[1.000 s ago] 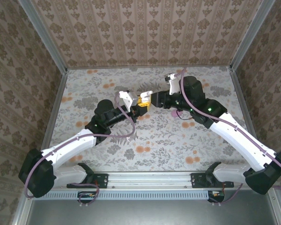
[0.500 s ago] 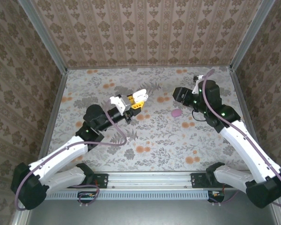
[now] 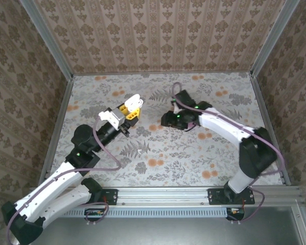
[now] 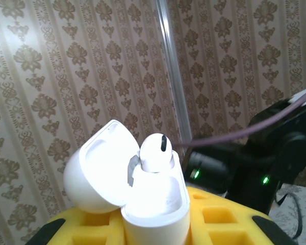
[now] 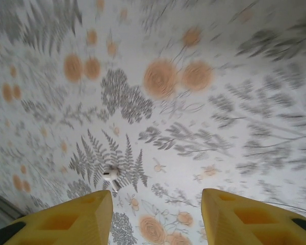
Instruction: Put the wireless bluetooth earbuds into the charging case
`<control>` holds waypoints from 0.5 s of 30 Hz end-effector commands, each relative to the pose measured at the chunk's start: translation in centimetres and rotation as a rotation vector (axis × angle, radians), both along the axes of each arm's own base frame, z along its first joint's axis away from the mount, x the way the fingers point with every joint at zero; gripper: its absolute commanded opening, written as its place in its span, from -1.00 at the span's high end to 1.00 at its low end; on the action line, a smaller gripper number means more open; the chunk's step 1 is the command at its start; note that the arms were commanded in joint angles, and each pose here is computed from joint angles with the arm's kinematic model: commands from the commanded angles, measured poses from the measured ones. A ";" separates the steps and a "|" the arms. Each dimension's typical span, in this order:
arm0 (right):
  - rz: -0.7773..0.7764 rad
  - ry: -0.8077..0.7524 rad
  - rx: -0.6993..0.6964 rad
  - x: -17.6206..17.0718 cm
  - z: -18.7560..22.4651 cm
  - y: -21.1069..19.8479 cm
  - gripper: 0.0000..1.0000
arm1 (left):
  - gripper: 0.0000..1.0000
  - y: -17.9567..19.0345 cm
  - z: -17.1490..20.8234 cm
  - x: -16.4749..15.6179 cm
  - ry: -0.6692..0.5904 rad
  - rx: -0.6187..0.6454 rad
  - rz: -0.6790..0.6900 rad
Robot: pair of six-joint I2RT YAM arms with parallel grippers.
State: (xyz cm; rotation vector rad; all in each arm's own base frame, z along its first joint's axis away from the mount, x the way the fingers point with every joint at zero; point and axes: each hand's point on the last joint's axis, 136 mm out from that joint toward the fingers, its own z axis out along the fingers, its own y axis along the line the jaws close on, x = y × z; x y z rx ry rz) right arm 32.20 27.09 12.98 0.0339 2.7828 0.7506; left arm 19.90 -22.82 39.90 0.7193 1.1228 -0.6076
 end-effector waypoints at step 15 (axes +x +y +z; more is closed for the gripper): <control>0.416 0.133 -0.287 -5.0 -7.4 10.1 0.00 | 0.50 3.4 3.9 -2.4 -0.075 -0.060 0.049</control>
